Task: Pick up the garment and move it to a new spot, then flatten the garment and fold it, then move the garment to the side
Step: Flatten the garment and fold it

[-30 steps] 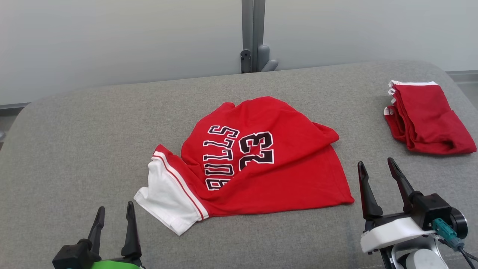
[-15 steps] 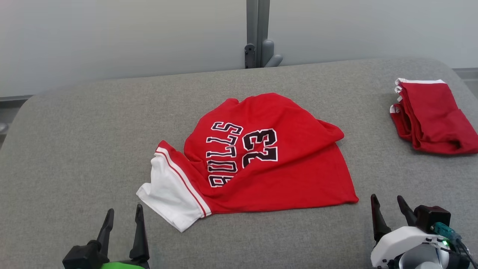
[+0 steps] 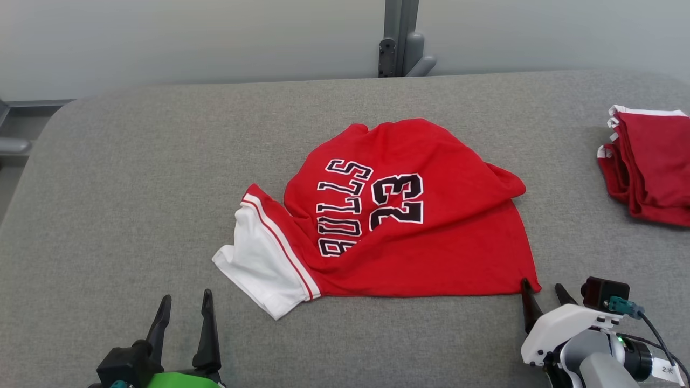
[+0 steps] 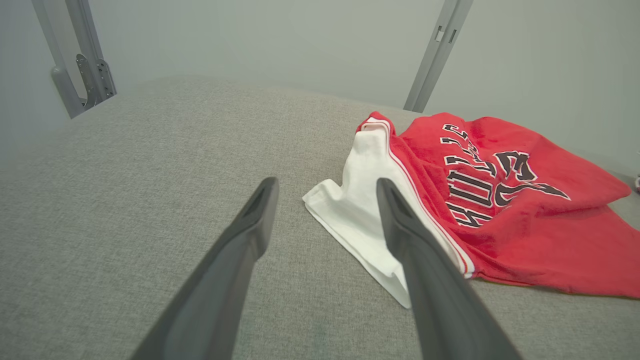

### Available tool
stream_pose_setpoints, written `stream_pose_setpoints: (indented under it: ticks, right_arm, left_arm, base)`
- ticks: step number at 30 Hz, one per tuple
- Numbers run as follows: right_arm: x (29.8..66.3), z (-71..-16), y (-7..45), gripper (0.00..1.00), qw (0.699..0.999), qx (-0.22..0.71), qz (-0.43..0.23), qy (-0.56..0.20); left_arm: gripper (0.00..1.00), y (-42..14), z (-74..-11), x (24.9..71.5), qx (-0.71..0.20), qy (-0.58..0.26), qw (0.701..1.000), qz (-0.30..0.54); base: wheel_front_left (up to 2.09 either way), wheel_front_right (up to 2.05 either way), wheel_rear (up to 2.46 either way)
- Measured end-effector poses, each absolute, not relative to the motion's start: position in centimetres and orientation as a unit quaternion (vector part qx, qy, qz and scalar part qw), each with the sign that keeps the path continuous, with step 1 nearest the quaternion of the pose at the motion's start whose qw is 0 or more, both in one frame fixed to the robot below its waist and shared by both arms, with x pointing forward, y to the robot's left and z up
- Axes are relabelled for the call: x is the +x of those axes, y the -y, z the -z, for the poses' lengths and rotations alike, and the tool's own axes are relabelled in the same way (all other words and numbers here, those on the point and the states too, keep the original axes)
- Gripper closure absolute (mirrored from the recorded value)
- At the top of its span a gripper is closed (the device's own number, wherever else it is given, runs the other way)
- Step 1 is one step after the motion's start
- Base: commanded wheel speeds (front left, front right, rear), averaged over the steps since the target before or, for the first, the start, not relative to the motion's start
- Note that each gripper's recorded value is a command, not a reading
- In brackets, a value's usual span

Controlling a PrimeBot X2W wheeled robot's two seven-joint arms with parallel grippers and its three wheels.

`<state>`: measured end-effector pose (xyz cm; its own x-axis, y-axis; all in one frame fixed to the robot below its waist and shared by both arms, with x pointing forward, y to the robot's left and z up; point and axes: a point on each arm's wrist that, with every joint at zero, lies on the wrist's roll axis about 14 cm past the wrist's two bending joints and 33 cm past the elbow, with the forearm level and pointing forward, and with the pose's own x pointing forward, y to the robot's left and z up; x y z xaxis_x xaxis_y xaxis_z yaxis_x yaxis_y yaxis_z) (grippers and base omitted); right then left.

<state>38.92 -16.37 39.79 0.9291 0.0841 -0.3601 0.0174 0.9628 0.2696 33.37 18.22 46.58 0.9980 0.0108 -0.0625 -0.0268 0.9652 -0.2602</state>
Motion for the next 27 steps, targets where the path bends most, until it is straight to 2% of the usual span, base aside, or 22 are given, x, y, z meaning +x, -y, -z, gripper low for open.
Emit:
stream_pose_setpoints:
  ticks: [8, 9, 10, 11, 14, 15, 27]
  right_arm:
    - [40.3, -38.1, 14.7, 0.00, 0.963, 0.138, -0.033, -0.228]
    - [40.4, -38.0, 14.5, 0.10, 0.963, 0.136, -0.036, -0.232]
    - [40.5, -37.9, 14.3, 0.29, 0.962, 0.134, -0.039, -0.235]
    - [40.6, -37.8, 14.2, 0.52, 0.962, 0.131, -0.041, -0.238]
    - [40.8, -37.7, 13.9, 0.83, 0.960, 0.126, -0.048, -0.244]
    - [40.8, -37.6, 13.8, 1.00, 0.960, 0.125, -0.049, -0.246]
    - [41.7, -39.5, 14.0, 1.00, 0.969, 0.138, -0.043, -0.200]
  left_arm:
    - [0.00, -18.8, -46.1, 33.5, -0.133, -0.036, 0.990, -0.021]
    - [0.00, -18.9, -46.1, 33.5, -0.133, -0.037, 0.990, -0.022]
    - [0.00, -18.9, -46.0, 33.5, -0.133, -0.038, 0.990, -0.023]
    - [0.00, -19.0, -46.0, 33.5, -0.133, -0.038, 0.990, -0.024]
    - [0.00, -19.1, -46.1, 33.6, -0.133, -0.036, 0.990, -0.026]
    - [0.00, -19.2, -46.1, 33.6, -0.132, -0.036, 0.990, -0.027]
    - [0.00, -17.9, -45.0, 33.7, -0.133, -0.060, 0.989, 0.001]
  base:
    - [0.00, 0.00, 0.00]
    - [0.00, 0.00, 0.00]
    - [0.00, 0.00, 0.00]
    - [0.00, 0.00, 0.00]
    - [0.00, 0.00, 0.00]
    - [0.00, 0.00, 0.00]
    - [0.00, 0.00, 0.00]
